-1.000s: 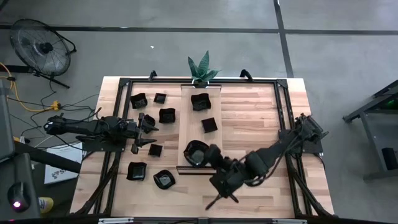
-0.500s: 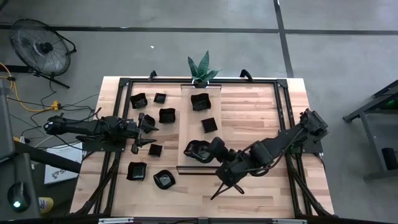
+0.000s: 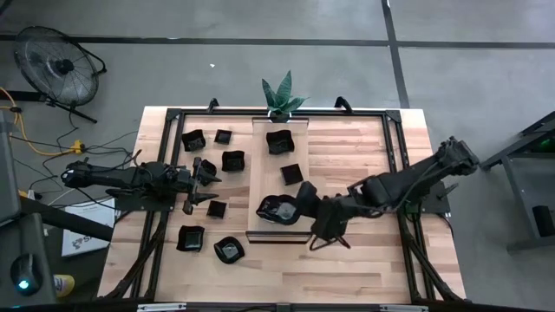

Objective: Pick & Place Mini shaped plates
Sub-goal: Stack the black leaf shaped plate on top of the black leaf shaped plate on the shelf, then stack the black distorted square plate on top of the black distorted square plate on the shelf

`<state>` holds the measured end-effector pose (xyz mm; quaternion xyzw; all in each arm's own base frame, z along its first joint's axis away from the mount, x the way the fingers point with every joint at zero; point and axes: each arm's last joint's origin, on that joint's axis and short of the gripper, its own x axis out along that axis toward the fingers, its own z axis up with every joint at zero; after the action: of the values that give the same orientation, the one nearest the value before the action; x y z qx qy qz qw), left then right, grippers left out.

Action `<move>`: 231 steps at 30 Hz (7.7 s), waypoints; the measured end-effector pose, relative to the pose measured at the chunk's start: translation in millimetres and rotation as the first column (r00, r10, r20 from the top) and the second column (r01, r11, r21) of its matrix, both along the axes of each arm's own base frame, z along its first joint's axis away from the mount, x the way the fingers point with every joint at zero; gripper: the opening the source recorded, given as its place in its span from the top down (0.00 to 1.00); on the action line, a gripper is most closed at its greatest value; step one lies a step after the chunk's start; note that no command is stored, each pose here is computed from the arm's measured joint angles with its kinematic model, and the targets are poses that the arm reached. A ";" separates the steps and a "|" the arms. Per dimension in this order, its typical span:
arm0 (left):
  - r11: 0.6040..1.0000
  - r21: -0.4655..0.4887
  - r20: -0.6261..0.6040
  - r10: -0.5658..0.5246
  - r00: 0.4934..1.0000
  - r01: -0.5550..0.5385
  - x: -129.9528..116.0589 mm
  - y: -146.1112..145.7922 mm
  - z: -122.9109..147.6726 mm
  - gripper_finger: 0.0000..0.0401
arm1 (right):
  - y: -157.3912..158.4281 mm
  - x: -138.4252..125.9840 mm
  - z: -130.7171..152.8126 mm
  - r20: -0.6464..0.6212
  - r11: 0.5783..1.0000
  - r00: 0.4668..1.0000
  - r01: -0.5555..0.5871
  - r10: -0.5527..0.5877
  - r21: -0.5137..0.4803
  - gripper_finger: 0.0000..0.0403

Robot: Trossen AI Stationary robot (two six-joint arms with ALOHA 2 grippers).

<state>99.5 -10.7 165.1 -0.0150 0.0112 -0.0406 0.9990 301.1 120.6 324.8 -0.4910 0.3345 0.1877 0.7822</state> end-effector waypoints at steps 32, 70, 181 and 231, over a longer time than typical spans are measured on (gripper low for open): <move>1.000 0.000 0.000 0.000 1.000 0.000 0.0 0.0 0.1 0.42 | -32.1 41.2 -25.5 -0.022 0.977 0.998 0.059 -0.055 0.206 1.00; 1.000 0.000 0.000 0.000 1.000 0.000 0.0 0.0 0.1 0.42 | -33.2 40.8 -25.9 -0.042 0.948 0.986 0.165 -0.159 0.272 0.92; 1.000 0.000 0.001 0.001 1.000 -0.001 0.0 0.0 0.2 0.42 | -122.4 -201.8 -158.9 0.306 0.406 0.708 -0.031 -0.636 0.913 0.97; 1.000 0.000 -0.002 -0.009 1.000 0.009 -0.1 -0.2 -0.1 0.42 | -122.4 -201.8 -158.5 0.311 0.407 0.706 -0.035 -0.636 0.913 0.97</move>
<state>99.5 -11.0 165.0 -0.0149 0.0120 -0.0449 0.9988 99.3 -1.8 166.3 0.0222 0.0003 0.0004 0.9998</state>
